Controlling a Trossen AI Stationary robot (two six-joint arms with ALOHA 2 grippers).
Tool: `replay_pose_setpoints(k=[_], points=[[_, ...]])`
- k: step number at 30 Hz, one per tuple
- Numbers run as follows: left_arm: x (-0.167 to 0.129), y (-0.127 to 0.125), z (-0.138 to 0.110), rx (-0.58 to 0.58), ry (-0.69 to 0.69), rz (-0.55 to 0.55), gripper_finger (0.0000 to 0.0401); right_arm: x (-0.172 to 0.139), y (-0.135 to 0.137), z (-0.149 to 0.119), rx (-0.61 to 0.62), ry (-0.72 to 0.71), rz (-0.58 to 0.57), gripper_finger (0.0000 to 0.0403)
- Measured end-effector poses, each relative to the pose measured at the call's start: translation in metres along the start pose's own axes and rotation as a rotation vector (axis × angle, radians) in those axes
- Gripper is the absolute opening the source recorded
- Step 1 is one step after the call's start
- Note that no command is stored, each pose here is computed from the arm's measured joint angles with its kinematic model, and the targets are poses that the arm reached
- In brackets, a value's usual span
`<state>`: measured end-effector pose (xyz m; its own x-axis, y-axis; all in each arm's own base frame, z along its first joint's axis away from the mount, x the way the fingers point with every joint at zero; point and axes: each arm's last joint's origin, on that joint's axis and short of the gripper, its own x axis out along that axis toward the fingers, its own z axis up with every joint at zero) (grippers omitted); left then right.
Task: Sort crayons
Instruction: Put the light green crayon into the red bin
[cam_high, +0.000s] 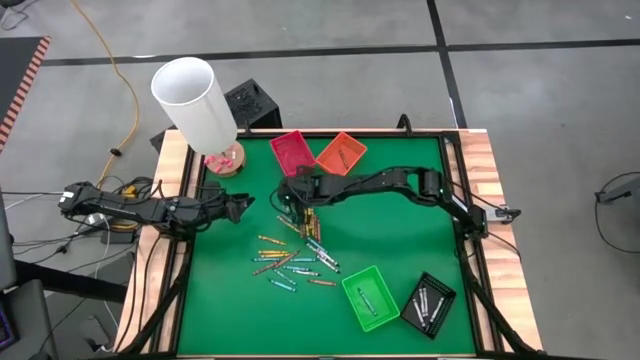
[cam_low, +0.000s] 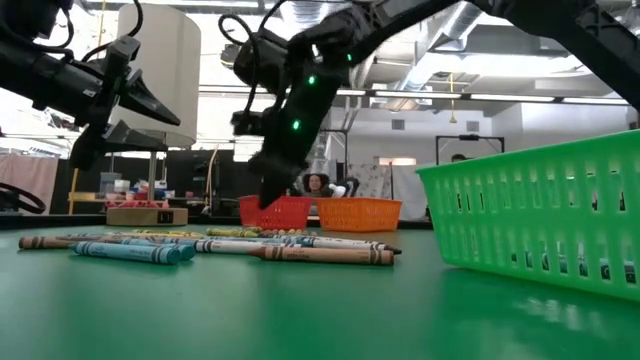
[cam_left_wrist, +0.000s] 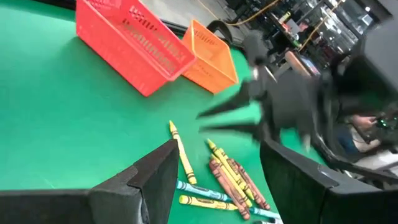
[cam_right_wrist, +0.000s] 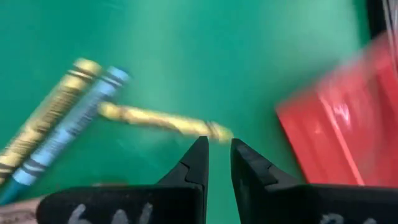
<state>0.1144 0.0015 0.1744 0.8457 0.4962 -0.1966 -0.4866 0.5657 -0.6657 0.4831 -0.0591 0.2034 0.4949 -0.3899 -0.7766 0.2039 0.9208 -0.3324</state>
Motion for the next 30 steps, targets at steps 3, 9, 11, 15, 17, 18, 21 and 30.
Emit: replay_pose_setpoints(k=[3,9,11,15,17,18,21,30], points=[[0.000,0.000,0.000,-0.001,0.009,-0.008,0.0215,-0.018,-0.007,0.001,0.299,0.110,-0.008,0.0064],[0.000,-0.001,0.000,-0.003,0.016,-0.015,0.0215,-0.034,-0.005,-0.009,0.455,0.296,-0.025,0.0064],[0.000,-0.001,0.000,-0.004,0.019,-0.017,0.0215,-0.033,-0.001,-0.010,0.455,0.309,0.006,0.0065],[0.000,-0.001,-0.001,-0.006,0.038,-0.033,0.0215,-0.025,0.007,-0.010,0.462,0.311,0.081,0.0079],[0.000,-0.001,-0.001,-0.006,0.045,-0.039,0.0215,-0.021,0.010,-0.011,0.470,0.285,0.091,0.0094],[0.000,-0.001,-0.001,-0.007,0.050,-0.042,0.0215,-0.019,0.011,-0.012,0.487,0.284,0.096,0.0103],[0.000,-0.001,-0.002,-0.028,0.057,-0.046,0.0215,-0.017,0.009,-0.016,0.564,0.323,0.084,0.0129],[0.000,-0.002,-0.001,-0.030,0.056,-0.046,0.0215,-0.015,0.007,-0.010,0.667,0.268,0.077,0.0168]])
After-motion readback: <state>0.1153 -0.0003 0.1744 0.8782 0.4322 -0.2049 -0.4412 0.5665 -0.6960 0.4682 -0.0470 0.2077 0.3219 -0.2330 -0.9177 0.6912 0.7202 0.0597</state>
